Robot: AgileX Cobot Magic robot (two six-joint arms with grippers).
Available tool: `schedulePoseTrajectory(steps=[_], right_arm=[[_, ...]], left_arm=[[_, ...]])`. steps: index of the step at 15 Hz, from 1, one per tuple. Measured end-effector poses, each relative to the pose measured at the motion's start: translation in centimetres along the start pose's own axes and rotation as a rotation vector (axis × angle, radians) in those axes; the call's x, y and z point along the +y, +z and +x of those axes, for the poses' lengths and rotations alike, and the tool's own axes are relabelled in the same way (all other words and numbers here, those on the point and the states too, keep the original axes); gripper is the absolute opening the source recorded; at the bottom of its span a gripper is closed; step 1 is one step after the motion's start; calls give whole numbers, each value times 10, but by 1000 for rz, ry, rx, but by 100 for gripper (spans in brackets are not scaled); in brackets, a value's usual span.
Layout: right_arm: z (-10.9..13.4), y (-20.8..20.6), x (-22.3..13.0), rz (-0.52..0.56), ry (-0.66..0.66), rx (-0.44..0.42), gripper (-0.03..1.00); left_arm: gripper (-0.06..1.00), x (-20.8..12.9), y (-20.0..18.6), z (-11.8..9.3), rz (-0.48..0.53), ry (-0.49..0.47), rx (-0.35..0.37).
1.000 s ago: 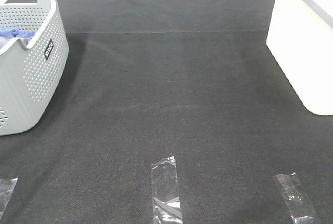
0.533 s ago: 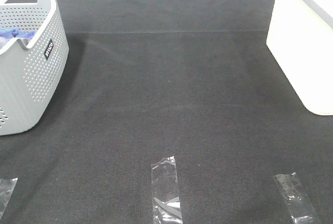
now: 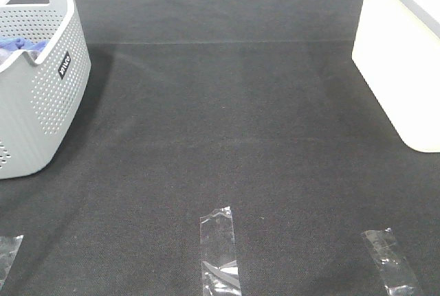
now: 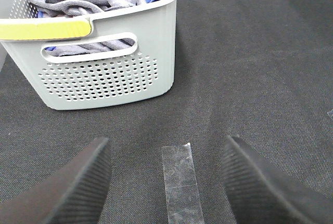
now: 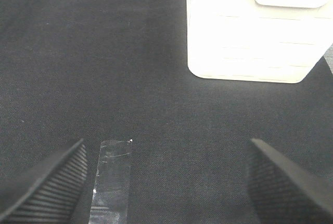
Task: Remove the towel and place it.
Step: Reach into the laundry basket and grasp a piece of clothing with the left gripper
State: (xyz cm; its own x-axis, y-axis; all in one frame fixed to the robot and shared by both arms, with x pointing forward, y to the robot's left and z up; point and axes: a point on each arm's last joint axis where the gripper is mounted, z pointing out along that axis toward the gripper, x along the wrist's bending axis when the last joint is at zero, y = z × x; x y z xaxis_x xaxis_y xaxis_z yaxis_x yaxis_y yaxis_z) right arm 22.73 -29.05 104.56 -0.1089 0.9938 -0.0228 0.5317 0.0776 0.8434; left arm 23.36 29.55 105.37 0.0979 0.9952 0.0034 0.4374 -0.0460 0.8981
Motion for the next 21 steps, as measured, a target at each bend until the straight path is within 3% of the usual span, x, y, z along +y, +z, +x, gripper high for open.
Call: schedulePoseTrajectory(steps=[21], right_arm=[[0,0,0,0,0,0,78]], left_arm=[[60,0,0,0,0,0,0]])
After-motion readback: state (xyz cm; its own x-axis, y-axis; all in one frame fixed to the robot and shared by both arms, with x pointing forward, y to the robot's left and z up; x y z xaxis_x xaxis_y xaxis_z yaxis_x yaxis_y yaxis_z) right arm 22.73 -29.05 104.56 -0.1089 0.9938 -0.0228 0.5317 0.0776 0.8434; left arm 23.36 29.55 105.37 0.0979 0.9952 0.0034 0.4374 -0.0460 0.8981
